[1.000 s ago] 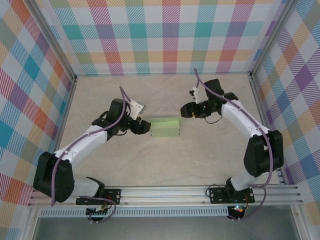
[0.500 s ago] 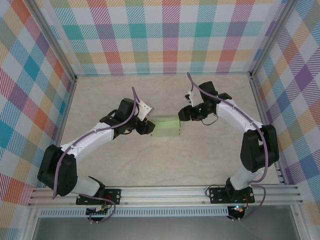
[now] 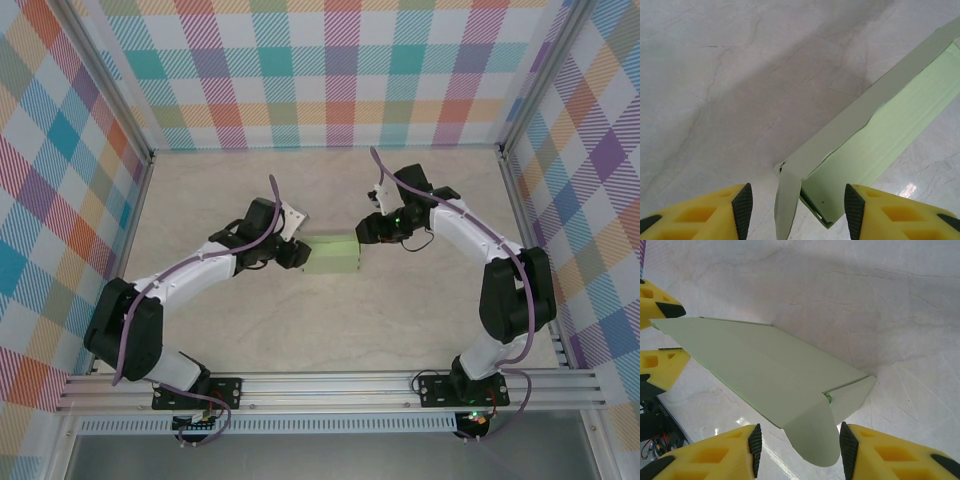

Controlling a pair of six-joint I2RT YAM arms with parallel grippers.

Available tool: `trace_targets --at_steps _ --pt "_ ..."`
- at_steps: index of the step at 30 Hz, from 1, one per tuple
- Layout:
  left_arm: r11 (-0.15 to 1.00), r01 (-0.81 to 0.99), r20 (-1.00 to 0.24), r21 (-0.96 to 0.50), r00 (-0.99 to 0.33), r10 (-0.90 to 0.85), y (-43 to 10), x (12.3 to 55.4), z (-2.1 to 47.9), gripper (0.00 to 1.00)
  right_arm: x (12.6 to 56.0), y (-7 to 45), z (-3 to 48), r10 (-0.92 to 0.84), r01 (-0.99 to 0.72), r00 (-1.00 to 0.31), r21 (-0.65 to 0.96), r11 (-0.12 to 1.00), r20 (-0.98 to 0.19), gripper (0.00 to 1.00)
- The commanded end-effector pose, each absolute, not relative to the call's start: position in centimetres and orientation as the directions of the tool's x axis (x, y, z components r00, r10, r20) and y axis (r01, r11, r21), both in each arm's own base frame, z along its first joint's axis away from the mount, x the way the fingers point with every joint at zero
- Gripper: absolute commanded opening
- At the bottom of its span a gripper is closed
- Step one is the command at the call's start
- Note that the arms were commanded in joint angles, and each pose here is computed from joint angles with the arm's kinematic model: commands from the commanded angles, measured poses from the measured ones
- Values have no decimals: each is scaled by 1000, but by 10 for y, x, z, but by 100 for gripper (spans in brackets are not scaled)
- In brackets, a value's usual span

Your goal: Fold the paper box

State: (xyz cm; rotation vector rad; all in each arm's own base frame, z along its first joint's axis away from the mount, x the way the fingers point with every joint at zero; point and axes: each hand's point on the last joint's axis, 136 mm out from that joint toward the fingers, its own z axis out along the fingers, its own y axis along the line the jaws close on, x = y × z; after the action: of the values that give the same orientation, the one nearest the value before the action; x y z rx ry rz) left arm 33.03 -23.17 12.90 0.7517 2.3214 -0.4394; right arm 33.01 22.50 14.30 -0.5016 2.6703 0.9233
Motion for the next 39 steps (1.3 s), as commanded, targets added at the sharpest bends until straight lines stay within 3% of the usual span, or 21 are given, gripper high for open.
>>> trace_targets --at_steps 1,12,24,33,39 --pt "795 594 -686 -119 -628 367 -243 335 130 53 329 229 140 -241 -418 -898 540 730 -368 46" --pt "841 530 -679 -110 -658 326 -255 336 123 46 328 234 139 -220 -392 -908 542 743 -356 34" --pt "869 488 -696 -86 -653 299 -250 334 126 45 326 235 138 -188 -347 -927 551 759 -324 27" --pt "873 474 -702 -117 -661 265 -252 334 127 44 330 240 143 -137 -294 -944 571 767 -301 28" --pt "888 437 -705 -141 -675 220 -252 335 127 42 335 243 146 -114 -274 -947 575 771 -299 33"
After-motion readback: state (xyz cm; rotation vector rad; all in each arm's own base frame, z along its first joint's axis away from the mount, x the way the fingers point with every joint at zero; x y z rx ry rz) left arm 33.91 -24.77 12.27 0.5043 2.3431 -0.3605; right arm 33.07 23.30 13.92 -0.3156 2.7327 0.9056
